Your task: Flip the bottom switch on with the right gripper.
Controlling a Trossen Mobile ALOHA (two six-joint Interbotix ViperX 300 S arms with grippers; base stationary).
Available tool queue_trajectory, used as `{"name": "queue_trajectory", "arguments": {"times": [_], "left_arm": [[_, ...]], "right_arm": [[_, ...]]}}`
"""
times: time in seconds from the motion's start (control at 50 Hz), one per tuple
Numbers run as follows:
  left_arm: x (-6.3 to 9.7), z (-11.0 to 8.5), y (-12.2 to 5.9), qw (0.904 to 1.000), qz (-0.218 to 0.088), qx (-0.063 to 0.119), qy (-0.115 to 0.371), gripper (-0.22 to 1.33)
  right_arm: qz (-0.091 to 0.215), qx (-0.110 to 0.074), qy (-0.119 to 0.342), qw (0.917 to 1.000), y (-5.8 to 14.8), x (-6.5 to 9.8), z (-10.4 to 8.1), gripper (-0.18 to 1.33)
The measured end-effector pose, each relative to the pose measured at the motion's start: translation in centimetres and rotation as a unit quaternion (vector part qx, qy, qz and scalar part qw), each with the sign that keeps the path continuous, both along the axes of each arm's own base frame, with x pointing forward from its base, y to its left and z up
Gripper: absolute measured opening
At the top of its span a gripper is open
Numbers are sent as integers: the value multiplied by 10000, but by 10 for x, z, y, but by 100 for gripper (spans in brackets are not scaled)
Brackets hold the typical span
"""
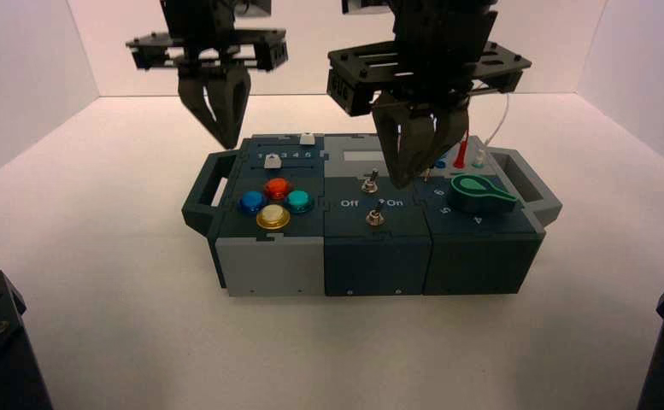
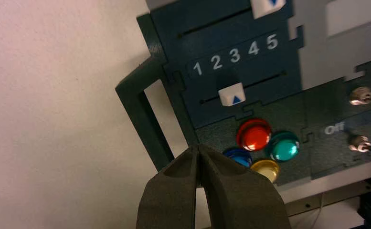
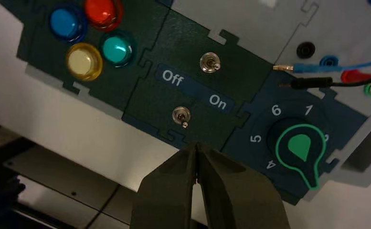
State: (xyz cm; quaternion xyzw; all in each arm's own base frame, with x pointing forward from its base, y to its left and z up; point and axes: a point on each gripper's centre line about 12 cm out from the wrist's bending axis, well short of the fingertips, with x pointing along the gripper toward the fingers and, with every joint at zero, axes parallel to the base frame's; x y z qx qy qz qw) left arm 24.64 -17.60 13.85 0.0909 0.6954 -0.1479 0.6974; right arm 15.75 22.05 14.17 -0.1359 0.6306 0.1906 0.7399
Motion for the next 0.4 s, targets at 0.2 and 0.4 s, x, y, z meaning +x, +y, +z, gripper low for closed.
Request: {"name": "queue_trajectory", "arguments": {"times": [0.2,0.4], "left_arm": [[1,15,-1,9998,-18,-96,-149,-16],[1,19,-1,9997,-7,-132,-189,-16]], "right_arm": [[169,31,-49,9998,0,-1,4,-14],[187,6,-30,9998,-2,-2,2,-14]]}}
